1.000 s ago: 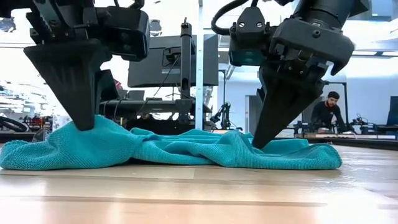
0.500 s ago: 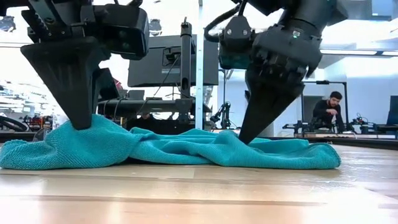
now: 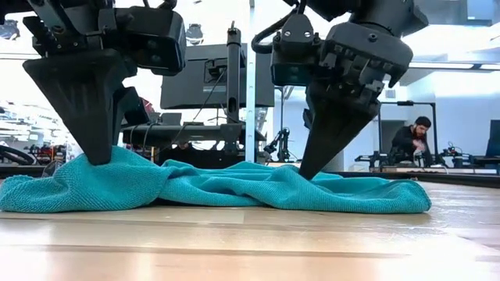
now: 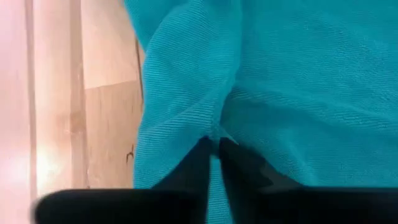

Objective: Roll towel
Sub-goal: Prepare the towel

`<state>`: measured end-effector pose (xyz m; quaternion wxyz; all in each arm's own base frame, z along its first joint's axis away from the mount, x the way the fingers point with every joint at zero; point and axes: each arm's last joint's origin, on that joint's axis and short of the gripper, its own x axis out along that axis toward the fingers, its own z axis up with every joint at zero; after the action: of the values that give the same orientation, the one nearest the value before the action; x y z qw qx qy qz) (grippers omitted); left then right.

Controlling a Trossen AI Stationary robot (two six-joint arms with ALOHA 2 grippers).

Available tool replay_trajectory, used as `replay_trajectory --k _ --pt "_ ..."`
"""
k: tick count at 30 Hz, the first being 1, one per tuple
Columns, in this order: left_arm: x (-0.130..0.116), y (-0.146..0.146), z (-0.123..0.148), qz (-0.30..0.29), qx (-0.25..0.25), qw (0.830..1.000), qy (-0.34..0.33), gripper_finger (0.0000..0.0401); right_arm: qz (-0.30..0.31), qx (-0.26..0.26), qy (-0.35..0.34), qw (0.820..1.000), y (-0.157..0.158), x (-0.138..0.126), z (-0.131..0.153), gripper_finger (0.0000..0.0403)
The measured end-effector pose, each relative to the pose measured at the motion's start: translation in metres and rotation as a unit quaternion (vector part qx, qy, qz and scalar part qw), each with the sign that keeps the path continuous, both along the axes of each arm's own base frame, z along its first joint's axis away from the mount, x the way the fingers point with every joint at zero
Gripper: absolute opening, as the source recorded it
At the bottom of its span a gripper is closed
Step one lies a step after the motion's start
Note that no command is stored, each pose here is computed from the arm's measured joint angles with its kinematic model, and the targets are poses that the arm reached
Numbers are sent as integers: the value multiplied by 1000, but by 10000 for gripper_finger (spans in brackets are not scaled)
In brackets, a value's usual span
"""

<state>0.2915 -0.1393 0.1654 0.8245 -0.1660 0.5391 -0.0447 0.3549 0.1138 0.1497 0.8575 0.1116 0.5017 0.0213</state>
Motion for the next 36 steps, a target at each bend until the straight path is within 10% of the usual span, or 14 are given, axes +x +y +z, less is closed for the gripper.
replay_trajectory --k 21,36 --pt "-34 -4 48 -45 -56 996 44 0 31 80 16 996 73 -19 32 0" --pt "-24 13 57 -138 -294 939 116 0 8 63 51 997 64 -21 28 0"
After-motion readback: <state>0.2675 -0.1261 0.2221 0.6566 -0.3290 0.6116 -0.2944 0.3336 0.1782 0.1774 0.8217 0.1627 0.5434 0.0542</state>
